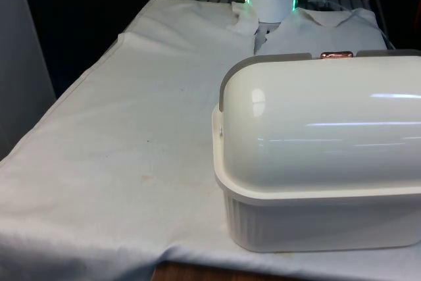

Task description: Open the lid, then close it.

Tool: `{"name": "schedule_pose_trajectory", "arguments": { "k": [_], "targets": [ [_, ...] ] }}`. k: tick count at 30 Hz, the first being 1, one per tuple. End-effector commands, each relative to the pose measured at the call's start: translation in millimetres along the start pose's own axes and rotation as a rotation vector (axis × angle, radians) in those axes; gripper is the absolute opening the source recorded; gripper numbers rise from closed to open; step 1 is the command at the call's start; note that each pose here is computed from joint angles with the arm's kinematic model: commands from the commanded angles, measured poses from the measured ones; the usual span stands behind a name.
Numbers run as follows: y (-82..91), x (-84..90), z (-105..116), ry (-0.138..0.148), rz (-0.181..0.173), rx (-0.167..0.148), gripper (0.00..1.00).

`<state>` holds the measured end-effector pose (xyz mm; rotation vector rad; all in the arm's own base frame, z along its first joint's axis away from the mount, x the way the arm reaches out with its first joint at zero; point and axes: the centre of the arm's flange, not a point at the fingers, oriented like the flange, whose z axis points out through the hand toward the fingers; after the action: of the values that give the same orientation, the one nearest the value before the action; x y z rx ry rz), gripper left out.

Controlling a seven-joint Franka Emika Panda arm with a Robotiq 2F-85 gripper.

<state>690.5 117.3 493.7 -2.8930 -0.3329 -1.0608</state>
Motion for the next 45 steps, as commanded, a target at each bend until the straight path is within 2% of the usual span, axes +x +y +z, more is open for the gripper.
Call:
{"name": "schedule_pose_trajectory", "arguments": {
  "k": [1,11,12,19,31,32,33,37,39,40,41,45],
  "targets": [
    [1.1,0.7,4,0.008,0.001,-0.003,1.0],
    [8.7,-2.3,21,0.002,0.005,-0.016,1.0],
    [6.3,-2.7,17,-0.003,0.004,-0.011,1.0],
    [15.6,-4.8,31,0.005,0.01,-0.026,1.0],
    [13.2,-4.3,35,0.013,0.01,-0.026,0.99],
    [13.2,-4.1,35,0.014,0.01,-0.026,0.96],
    [12.6,-4.0,36,0.014,0.009,-0.025,0.86],
    [12.5,-4.2,37,0.014,0.009,-0.026,0.64],
    [12.6,-5.2,36,0.008,0.008,-0.025,0.56],
    [12.5,-4.2,37,0.014,0.009,-0.026,0.56],
    [12.5,-4.1,37,0.014,0.009,-0.026,0.46],
    [12.6,-4.1,37,0.014,0.01,-0.025,0.26]
  ]
}}
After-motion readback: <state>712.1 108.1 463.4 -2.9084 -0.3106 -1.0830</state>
